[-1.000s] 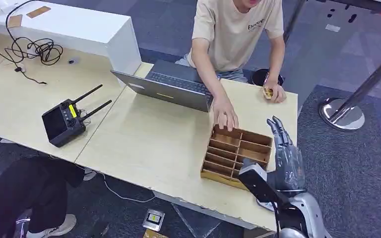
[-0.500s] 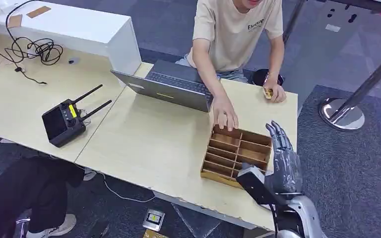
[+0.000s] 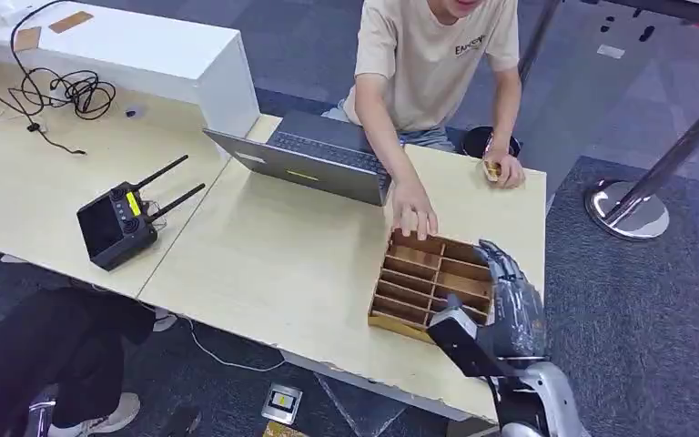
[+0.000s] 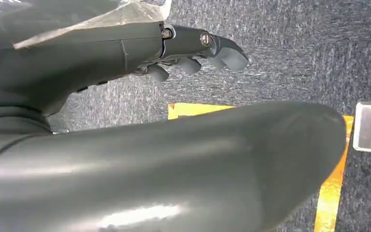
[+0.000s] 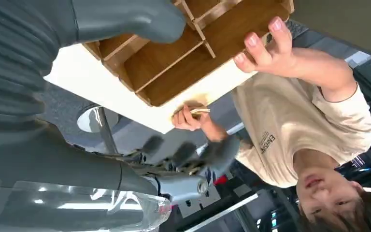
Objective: Pass the card to the sensor for recognition and then transmit it.
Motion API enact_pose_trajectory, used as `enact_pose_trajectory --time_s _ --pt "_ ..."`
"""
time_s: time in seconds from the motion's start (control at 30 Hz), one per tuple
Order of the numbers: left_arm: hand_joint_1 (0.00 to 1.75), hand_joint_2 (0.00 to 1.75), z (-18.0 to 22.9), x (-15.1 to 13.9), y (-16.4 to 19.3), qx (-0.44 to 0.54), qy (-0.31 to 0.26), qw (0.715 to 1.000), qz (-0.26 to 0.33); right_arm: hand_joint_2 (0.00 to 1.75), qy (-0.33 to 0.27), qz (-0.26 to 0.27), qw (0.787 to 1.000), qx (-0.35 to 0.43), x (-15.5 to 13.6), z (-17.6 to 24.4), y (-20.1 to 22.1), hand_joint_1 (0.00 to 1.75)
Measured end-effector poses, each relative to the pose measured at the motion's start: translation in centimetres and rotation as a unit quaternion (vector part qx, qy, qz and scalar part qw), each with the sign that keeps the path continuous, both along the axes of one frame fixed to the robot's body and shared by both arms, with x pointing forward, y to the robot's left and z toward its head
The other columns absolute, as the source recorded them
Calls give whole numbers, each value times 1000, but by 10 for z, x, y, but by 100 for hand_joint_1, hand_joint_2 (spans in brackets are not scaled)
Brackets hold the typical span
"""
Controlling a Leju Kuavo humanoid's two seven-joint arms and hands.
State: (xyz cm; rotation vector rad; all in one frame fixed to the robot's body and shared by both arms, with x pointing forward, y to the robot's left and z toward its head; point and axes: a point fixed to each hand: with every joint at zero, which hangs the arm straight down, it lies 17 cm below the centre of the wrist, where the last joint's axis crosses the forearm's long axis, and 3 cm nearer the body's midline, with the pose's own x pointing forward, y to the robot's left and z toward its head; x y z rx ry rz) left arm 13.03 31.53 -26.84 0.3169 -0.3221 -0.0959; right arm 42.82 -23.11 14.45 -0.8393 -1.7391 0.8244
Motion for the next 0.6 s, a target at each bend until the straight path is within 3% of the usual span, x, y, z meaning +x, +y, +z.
enact_pose_trajectory --time_s 0.07,0.1,0.13,0.6 --pt "0 0 0 0 -1 0 0 1000 0 175 2 0 1000 -1 0 -2 0 80" --pt "0 0 0 0 -1 -1 0 1000 0 175 3 -1 1000 -2 0 -3 0 40" --pt "0 0 0 0 -2 -1 0 1000 0 175 3 -1 1000 -2 1 -4 0 24" --pt "0 0 0 0 -3 -3 0 1000 0 175 9 -2 1000 -5 3 -9 -1 38"
